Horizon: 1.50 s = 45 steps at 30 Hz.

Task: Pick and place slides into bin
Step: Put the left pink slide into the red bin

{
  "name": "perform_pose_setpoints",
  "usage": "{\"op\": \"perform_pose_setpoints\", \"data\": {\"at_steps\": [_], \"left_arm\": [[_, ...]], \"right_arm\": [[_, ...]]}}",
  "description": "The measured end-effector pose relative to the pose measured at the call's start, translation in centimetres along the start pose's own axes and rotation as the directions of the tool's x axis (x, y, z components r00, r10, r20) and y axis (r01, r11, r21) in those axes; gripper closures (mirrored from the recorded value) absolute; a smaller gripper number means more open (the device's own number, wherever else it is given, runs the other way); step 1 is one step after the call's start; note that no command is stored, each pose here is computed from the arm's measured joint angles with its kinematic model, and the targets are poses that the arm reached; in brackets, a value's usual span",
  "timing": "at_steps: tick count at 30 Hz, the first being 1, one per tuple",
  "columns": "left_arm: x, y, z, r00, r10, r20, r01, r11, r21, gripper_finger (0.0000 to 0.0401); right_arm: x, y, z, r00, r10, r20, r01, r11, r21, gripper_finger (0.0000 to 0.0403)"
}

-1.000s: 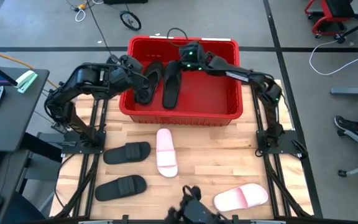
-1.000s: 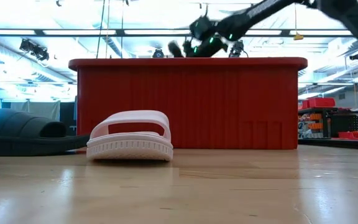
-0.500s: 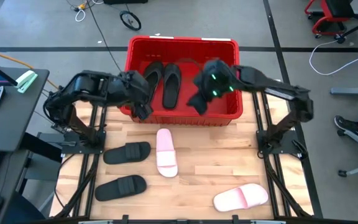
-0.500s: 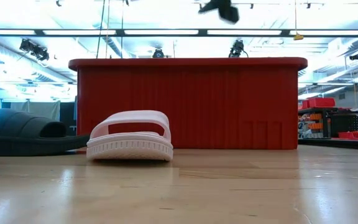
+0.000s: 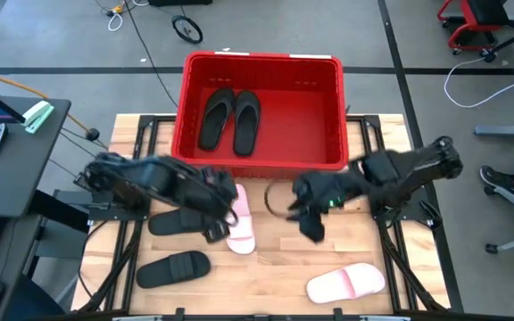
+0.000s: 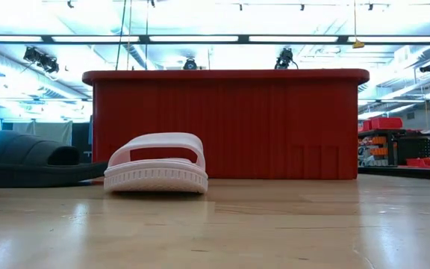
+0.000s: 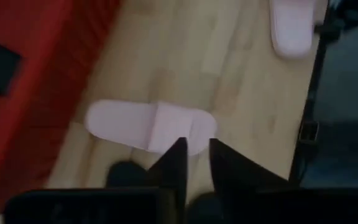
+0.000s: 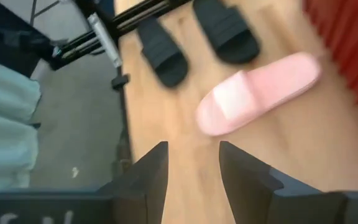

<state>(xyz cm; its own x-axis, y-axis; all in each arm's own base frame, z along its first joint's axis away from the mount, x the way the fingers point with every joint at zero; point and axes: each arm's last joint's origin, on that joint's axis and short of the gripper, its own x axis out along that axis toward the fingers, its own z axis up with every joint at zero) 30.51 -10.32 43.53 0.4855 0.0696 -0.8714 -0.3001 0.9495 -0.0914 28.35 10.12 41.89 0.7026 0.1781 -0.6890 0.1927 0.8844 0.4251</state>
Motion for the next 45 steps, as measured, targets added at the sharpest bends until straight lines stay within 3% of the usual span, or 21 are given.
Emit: {"op": "perform_pose_setpoints", "data": {"at_steps": [6, 13, 20, 32, 38, 45], "left_arm": [[6.3, -2.0, 0.9, 0.988, 0.056, -0.144, -0.080, 0.982, -0.170, 0.0241], [12.5, -2.4, 1.7, 0.940, 0.010, -0.341, -0.028, 0.998, -0.048, 0.0206], [16.0, -2.4, 1.8, 0.910, 0.033, -0.413, 0.022, 0.991, 0.129, 0.0204], [20.4, -2.2, 1.6, 0.858, 0.036, -0.513, 0.028, 0.993, 0.116, 0.0205], [20.9, -4.0, 0.0, 0.832, 0.034, -0.553, 0.038, 0.992, 0.118, 0.0209], [23.0, -6.2, -5.7, 0.727, 0.163, -0.667, -0.093, 0.986, 0.140, 0.0211]], "right_arm": [[0.5, 4.0, -3.7, 0.999, 0.027, -0.042, -0.029, 0.999, -0.042, 0.0254], [-0.1, 6.1, -6.0, 0.999, 0.032, -0.028, -0.029, 0.994, 0.108, 0.0254], [-0.6, 8.1, -8.6, 0.999, -0.005, 0.047, -0.005, 0.978, 0.206, 0.0254], [2.6, 11.5, -14.1, 0.999, -0.052, 0.001, 0.048, 0.918, 0.393, 0.0254], [4.5, 12.7, -16.8, 0.996, -0.078, -0.043, 0.090, 0.882, 0.463, 0.0254], [4.7, 13.4, -18.4, 0.995, -0.072, -0.070, 0.095, 0.887, 0.451, 0.0254]]}}
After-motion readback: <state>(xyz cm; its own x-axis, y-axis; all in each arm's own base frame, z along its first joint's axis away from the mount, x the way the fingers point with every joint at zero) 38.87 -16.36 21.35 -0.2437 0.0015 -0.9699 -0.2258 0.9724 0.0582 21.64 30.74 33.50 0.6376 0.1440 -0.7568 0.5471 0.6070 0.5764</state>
